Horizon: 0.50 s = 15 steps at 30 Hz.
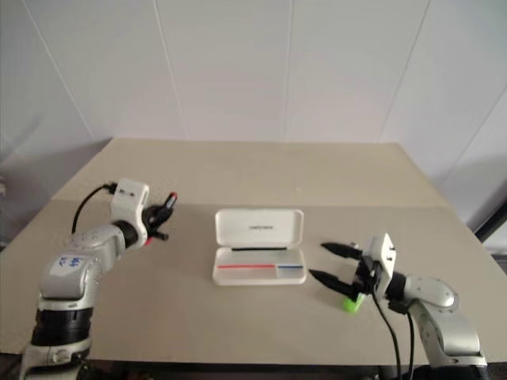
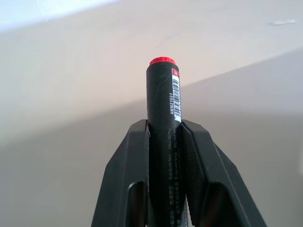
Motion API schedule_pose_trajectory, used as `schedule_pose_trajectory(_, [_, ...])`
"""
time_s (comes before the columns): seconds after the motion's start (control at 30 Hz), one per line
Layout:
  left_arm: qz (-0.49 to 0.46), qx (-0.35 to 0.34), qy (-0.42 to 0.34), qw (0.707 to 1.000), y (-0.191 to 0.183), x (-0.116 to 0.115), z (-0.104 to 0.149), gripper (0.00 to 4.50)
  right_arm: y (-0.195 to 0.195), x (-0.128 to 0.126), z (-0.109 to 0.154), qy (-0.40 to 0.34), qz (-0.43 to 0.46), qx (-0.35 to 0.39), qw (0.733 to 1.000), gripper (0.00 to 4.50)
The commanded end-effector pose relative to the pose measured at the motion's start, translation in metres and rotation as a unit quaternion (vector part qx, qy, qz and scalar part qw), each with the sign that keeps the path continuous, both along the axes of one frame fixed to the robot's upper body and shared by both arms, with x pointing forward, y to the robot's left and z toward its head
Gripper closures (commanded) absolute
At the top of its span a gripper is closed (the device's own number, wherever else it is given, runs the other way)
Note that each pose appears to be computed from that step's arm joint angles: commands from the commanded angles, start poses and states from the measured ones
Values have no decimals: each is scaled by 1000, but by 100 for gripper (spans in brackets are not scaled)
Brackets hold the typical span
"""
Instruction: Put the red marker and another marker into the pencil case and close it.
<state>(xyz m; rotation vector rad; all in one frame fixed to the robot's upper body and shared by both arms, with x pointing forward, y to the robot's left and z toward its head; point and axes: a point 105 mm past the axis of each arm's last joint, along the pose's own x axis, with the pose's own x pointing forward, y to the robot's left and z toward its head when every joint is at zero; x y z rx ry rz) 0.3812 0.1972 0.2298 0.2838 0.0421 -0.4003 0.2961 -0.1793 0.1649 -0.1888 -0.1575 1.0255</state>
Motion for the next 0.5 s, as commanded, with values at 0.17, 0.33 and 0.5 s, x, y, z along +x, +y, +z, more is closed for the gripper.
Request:
schedule_pose_trajectory(0.17, [-352,101,-24,930,-91,-37,27,392,-2,-3,14,-40,-15,6,999,0])
schedule_pose_trajectory(0.33, [-461,166,27,871,-117,-50,2,392,-5,-6,13,-43,-29,8,999,0])
schedule_pose_trajectory(0.5, [-493,216,40,842,-134,-43,-21,392,-10,-13,14,-46,-45,8,998,0])
